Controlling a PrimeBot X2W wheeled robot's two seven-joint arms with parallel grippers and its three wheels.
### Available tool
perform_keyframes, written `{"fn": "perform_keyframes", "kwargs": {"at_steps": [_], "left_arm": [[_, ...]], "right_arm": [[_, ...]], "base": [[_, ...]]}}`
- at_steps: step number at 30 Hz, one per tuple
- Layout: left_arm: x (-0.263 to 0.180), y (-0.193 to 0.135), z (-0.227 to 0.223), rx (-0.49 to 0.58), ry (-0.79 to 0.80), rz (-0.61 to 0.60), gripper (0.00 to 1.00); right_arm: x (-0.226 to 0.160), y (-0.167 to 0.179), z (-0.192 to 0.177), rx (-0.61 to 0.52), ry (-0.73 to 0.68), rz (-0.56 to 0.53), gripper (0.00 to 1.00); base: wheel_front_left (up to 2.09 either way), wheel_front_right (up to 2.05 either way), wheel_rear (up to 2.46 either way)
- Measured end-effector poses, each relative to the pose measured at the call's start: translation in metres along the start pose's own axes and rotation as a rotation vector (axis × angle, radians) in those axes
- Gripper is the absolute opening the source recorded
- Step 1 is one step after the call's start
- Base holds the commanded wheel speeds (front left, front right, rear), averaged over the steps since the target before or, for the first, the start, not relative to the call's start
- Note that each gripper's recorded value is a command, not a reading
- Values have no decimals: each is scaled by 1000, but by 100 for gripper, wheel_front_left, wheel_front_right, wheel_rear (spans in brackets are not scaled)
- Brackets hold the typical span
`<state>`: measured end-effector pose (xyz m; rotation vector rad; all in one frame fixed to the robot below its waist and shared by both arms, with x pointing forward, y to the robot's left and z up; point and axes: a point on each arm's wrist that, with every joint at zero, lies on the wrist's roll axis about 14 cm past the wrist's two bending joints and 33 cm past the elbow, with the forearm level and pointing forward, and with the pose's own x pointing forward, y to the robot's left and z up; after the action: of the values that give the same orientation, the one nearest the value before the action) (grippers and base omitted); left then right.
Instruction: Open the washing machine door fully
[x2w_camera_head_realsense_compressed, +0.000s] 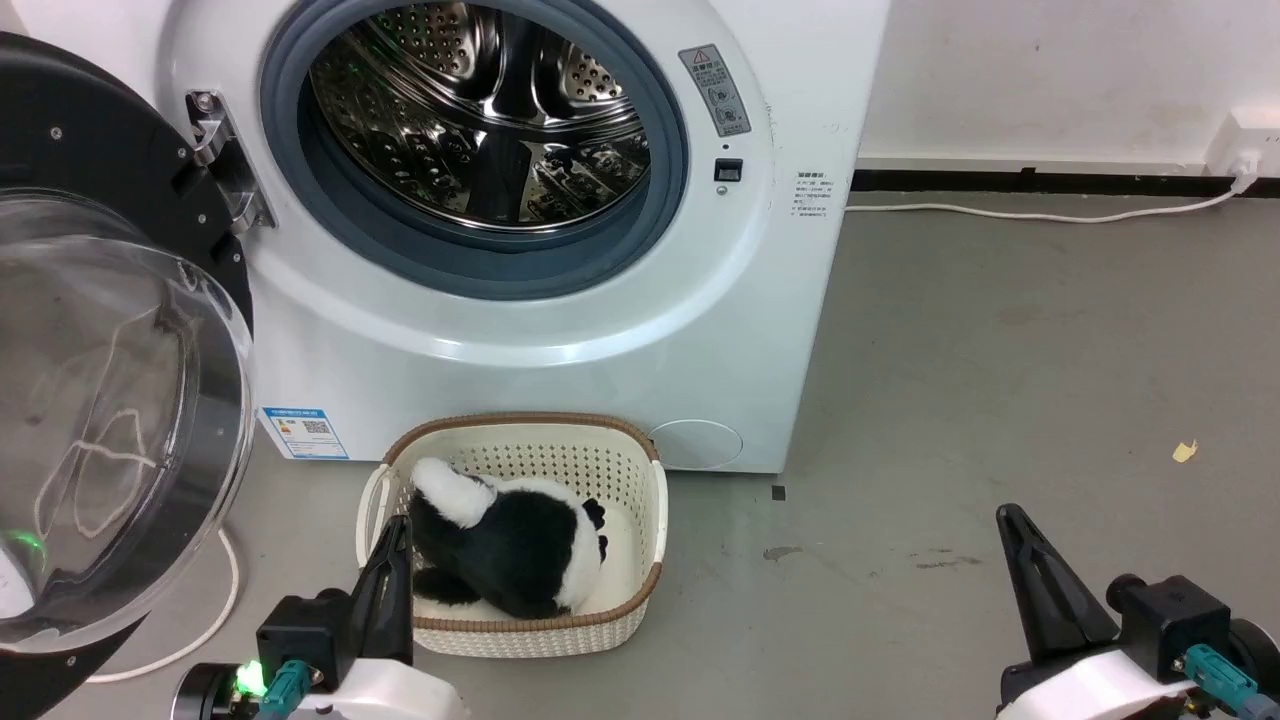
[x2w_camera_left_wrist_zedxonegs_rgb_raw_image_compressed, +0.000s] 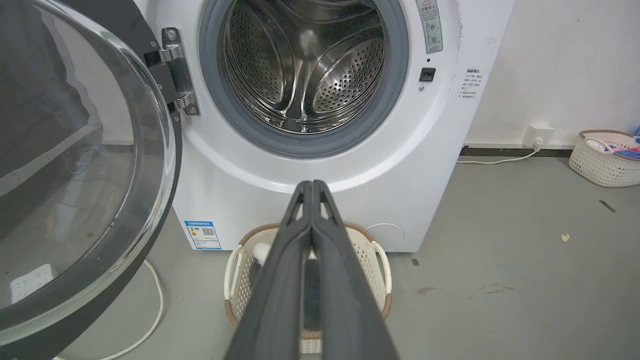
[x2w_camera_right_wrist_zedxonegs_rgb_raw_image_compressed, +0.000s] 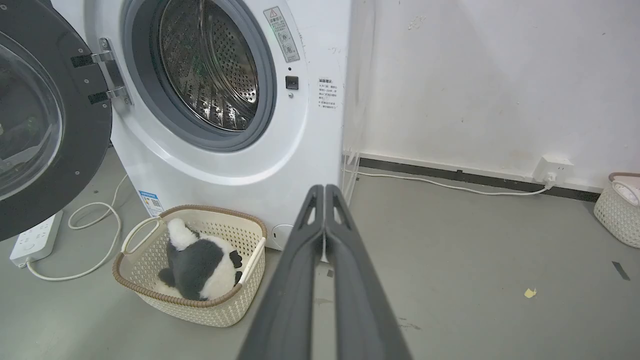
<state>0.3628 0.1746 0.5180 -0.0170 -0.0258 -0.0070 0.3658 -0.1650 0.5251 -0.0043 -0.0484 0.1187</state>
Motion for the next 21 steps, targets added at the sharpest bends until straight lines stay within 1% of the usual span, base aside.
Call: {"fn": "perform_keyframes", "kwargs": {"at_steps": [21], "left_arm": [[2, 2, 0, 29, 24, 4, 0]], "right_arm": [[2, 1, 0, -19, 27, 4, 0]], "base": [[0, 0, 0]]}}
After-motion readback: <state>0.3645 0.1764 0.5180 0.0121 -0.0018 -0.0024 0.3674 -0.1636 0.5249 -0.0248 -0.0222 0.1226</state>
